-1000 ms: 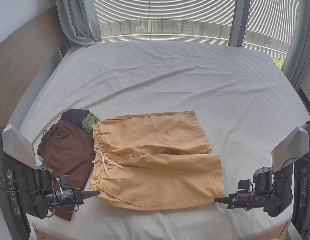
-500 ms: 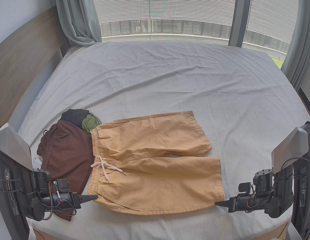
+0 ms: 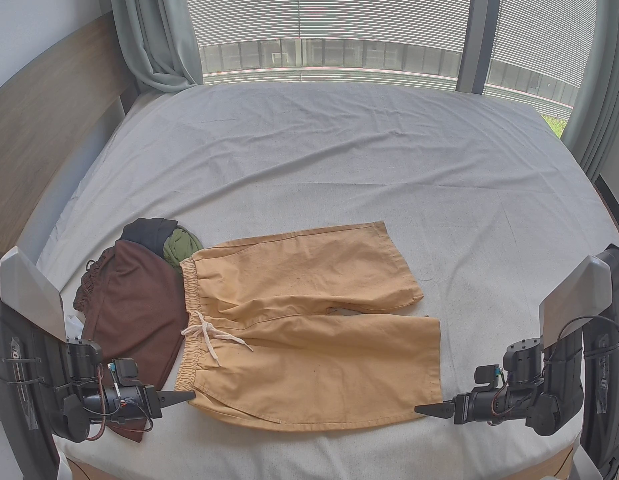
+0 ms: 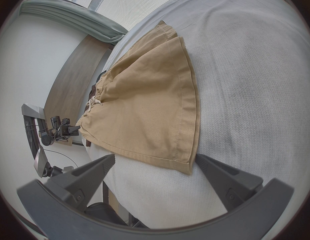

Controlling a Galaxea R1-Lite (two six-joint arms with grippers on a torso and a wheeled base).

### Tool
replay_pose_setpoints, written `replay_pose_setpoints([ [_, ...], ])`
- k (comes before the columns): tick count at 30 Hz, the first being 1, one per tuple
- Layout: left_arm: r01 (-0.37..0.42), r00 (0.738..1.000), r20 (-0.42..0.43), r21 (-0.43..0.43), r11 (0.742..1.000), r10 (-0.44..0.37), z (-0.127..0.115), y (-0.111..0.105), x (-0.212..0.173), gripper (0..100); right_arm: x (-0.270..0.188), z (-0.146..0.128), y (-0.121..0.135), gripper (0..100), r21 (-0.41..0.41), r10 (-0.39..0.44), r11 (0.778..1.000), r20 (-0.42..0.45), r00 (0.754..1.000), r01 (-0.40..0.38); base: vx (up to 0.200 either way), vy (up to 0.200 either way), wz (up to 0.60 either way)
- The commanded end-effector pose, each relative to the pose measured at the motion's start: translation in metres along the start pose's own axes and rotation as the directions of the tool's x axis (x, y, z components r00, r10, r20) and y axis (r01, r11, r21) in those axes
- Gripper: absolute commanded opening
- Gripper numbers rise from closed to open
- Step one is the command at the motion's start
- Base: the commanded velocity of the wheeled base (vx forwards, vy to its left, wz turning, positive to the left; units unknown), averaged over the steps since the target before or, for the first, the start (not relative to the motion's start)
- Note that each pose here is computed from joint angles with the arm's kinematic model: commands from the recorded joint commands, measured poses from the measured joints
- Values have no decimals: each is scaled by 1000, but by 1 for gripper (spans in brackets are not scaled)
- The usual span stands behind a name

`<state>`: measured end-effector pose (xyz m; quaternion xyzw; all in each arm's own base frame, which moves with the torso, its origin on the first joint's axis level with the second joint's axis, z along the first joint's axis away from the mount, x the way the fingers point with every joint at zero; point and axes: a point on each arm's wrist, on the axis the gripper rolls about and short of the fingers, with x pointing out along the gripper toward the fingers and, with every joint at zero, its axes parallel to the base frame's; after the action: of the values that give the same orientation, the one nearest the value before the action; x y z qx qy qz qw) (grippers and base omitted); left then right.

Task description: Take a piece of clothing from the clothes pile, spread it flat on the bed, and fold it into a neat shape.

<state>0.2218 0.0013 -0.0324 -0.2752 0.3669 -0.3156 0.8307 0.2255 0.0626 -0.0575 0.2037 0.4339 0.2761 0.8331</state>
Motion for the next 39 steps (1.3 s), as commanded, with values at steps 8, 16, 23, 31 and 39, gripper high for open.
replay_pose_setpoints([
  [8, -2, 1000, -5, -6, 1000, 2, -1, 2, 1, 0, 6, 0, -2, 100, -4, 3, 1000, -4, 1000, -3, 0, 0, 0],
  [16, -4, 1000, -4, 3, 1000, 4, -1, 3, 2, 0, 12, 1, -5, 0, -6, -46, 999, 13, 999, 46, 0, 0, 0],
  [23, -5, 1000, -8, -1, 1000, 5, -2, 5, 3, 0, 10, -2, -6, 0, 2, -52, 999, 3, 999, 52, 0, 0, 0],
  [31, -16, 1000, 3, 3, 1000, 16, -4, 9, -4, 0, -4, -6, 2, 0, 6, -50, 999, -11, 999, 50, 0, 0, 0],
  [39, -12, 1000, -16, 23, 1000, 13, -14, 22, -9, 0, -10, -10, 5, 0, 9, -52, 999, -28, 998, 52, 0, 0, 0],
])
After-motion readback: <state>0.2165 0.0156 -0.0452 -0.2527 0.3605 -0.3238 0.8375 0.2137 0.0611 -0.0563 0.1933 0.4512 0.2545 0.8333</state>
